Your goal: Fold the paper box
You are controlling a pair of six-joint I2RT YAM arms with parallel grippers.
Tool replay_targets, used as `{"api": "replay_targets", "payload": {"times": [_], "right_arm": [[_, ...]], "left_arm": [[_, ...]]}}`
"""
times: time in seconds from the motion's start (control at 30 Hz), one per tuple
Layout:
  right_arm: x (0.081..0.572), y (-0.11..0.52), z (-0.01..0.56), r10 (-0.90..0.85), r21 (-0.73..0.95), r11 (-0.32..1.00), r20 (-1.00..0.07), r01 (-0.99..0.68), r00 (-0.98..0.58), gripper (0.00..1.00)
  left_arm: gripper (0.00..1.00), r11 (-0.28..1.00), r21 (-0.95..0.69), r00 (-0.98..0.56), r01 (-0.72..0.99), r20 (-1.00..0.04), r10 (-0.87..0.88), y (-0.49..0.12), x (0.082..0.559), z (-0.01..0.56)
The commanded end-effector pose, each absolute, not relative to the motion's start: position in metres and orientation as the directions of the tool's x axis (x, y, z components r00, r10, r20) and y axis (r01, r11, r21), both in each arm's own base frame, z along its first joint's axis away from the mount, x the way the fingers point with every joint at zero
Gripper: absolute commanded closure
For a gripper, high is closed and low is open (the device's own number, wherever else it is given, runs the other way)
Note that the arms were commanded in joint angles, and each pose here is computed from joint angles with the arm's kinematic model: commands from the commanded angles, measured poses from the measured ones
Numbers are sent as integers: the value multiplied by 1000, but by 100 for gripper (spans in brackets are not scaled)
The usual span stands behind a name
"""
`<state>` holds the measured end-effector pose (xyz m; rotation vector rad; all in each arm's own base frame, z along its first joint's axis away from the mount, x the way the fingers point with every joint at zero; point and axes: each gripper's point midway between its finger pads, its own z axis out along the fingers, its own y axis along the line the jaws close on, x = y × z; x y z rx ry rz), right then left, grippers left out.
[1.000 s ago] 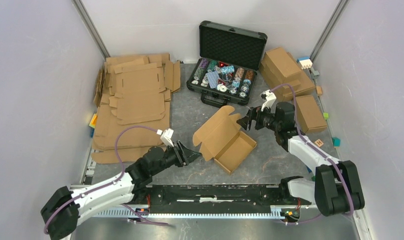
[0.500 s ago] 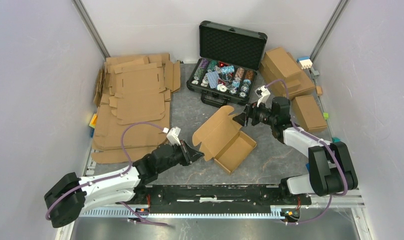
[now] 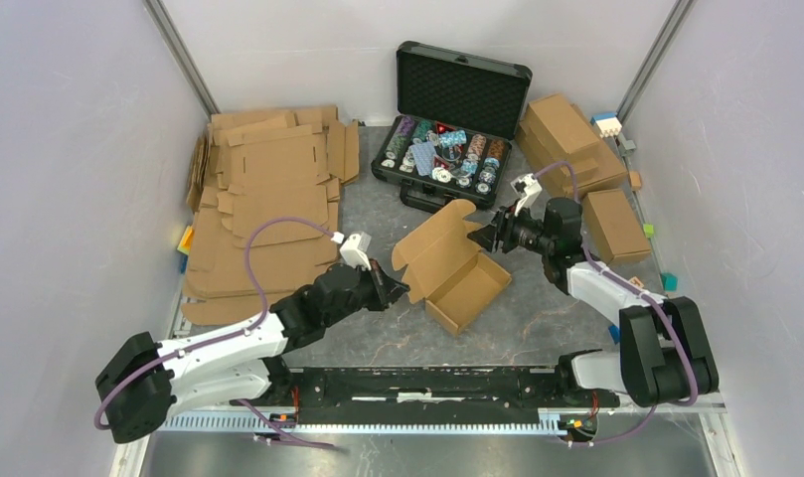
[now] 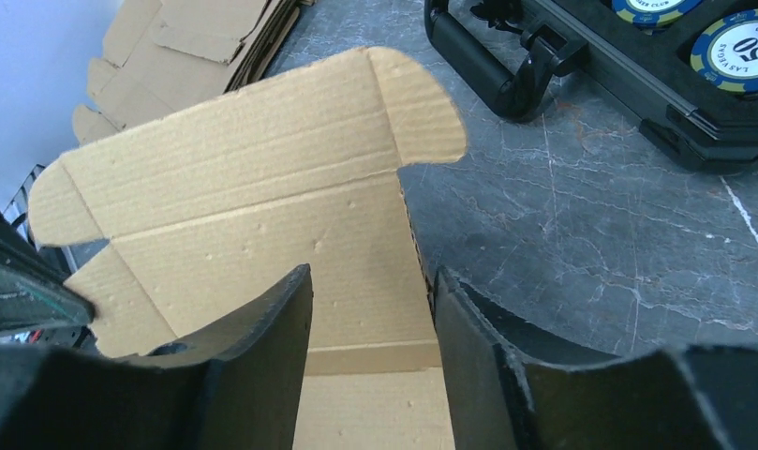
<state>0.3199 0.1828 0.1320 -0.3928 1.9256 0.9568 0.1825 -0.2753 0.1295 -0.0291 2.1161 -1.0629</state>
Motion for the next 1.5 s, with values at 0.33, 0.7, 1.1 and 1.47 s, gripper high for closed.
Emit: {"api": "replay_targets", "payload": {"times": [0.33, 0.7, 1.1, 1.47], "right_arm": [[342, 159, 127, 98, 364, 799, -864, -479, -494, 72], [333, 157, 131, 113, 324, 849, -883, -418, -456, 99], [296, 149, 130, 151, 259, 927, -919, -270, -363, 97], [277, 144, 125, 208, 286, 934, -922, -213, -326, 96]], "left_arm": [[98, 714, -555, -669, 427, -725, -164, -278, 226, 151], [98, 739, -524, -665, 423, -733, -138, -278, 243, 148], [98, 730, -506, -636, 460, -761, -127, -296, 256, 158], [98, 764, -429, -547, 482, -828, -120, -312, 249, 164]]}}
